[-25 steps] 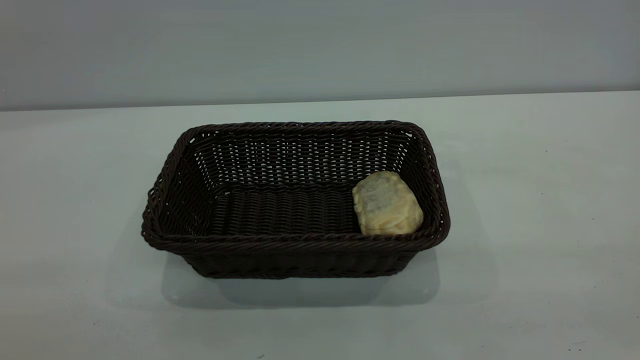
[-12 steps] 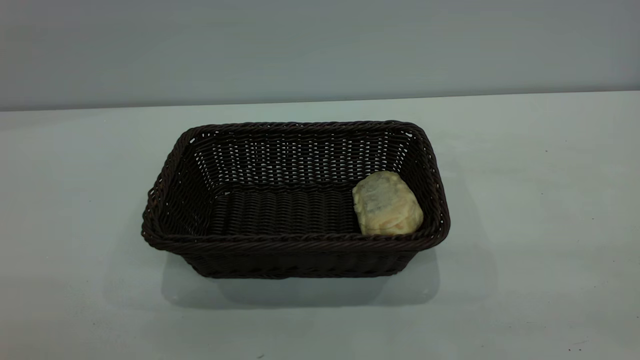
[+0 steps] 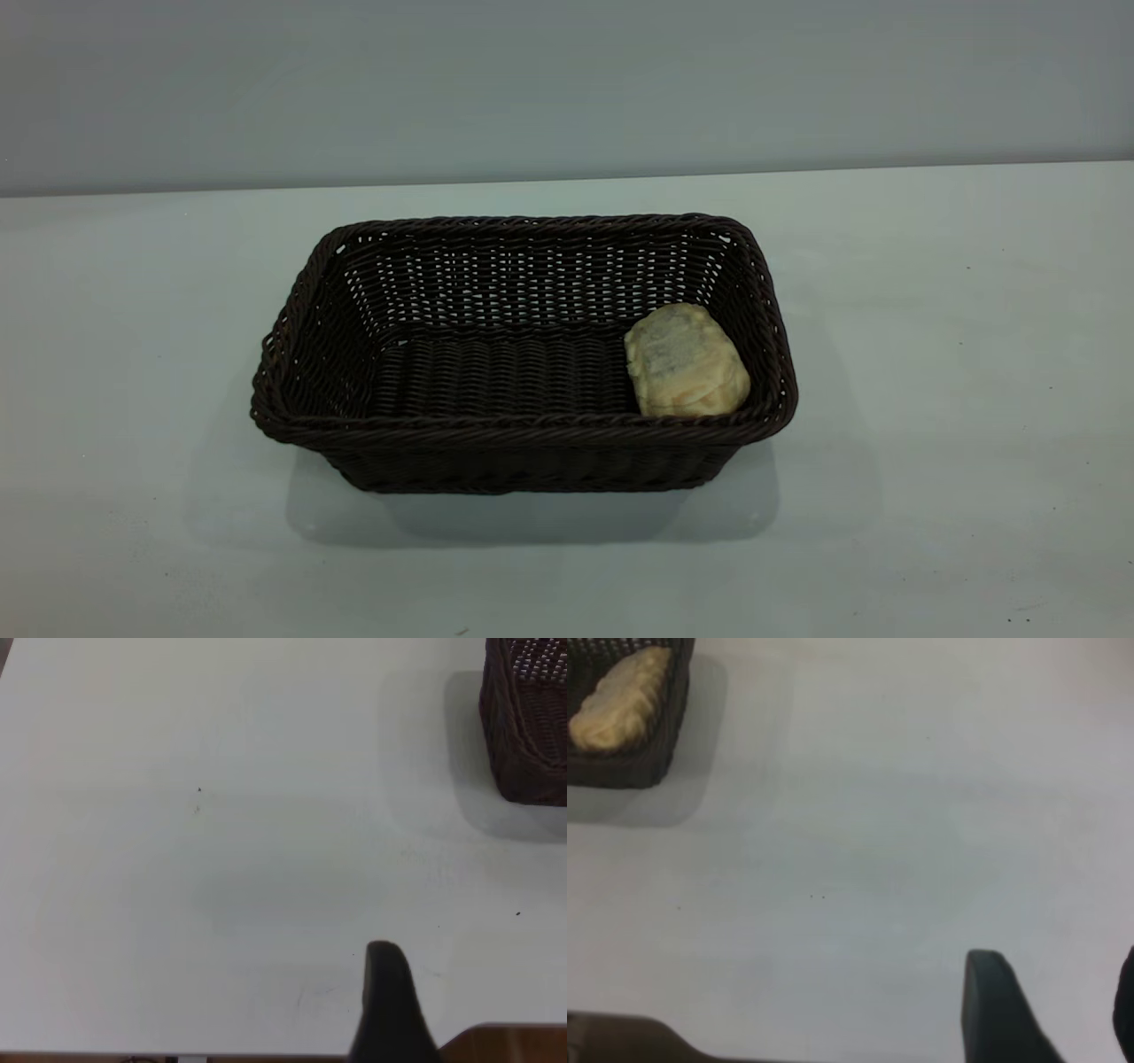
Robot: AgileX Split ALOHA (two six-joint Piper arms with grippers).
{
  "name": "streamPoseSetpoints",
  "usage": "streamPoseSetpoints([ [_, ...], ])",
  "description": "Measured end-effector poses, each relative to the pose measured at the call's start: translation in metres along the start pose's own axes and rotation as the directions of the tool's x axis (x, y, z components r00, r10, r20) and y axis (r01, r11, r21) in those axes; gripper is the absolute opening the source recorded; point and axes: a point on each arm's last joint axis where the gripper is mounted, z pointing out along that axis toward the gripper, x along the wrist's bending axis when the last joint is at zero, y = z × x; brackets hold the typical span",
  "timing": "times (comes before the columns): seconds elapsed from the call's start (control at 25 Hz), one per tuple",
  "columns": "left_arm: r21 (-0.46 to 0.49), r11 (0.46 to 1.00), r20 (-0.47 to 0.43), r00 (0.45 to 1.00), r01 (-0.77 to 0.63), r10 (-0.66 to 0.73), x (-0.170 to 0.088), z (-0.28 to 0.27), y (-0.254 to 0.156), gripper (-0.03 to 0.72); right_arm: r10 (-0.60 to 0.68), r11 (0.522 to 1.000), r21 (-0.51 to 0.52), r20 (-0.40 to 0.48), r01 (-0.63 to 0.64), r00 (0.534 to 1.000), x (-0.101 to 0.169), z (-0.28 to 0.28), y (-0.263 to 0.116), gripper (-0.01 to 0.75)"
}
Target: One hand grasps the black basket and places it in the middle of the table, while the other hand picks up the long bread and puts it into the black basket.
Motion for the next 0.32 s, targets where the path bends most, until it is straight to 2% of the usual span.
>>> streamPoseSetpoints([
  [0.32,0.0,1.0,0.0,1.0,0.0,0.0,0.0,0.0,0.0,0.557,0.0,1.0,0.0,-0.001,0.0,1.0,0.0001,0.0,0.0,0.237],
])
